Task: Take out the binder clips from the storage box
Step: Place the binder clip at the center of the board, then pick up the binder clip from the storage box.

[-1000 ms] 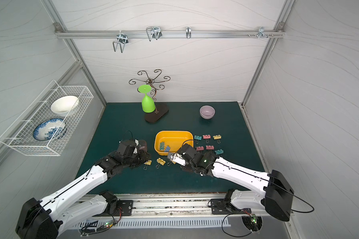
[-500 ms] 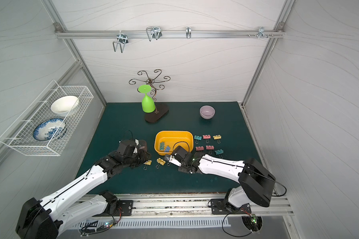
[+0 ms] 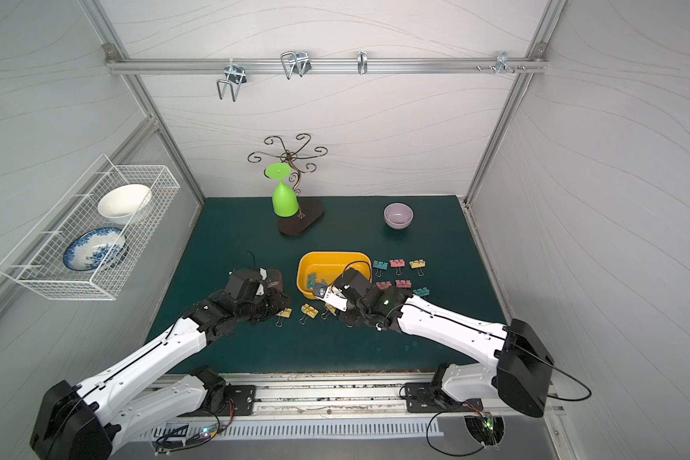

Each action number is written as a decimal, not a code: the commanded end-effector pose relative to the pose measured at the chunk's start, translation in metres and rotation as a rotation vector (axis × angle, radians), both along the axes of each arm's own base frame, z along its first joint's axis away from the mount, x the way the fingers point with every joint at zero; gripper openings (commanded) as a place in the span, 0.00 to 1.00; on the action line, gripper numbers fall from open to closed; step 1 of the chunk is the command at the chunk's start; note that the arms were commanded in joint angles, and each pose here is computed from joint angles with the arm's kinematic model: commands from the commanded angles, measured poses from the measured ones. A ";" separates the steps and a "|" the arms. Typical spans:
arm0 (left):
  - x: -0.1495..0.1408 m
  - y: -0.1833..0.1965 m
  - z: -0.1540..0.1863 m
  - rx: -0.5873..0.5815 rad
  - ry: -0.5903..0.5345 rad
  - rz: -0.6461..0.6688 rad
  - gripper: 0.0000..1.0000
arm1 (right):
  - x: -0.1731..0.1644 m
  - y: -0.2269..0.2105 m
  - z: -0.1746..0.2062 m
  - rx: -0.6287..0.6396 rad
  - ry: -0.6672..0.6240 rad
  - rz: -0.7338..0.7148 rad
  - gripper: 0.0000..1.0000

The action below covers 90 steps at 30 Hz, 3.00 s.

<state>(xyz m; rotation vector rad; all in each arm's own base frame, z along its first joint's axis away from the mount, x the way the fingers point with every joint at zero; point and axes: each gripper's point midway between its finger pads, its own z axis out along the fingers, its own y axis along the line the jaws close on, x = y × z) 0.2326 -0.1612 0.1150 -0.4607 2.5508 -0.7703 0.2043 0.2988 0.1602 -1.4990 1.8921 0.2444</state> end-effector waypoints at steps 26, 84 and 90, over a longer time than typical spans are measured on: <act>0.005 0.003 0.015 0.010 -0.030 0.002 0.44 | 0.107 0.082 -0.067 0.245 0.973 -0.689 0.36; -0.001 0.003 0.012 0.003 -0.013 -0.016 0.45 | 0.144 0.097 -0.055 0.285 0.852 -0.712 0.05; -0.001 -0.002 0.010 -0.012 0.003 -0.027 0.45 | 0.154 0.095 -0.033 0.345 0.781 -0.691 0.04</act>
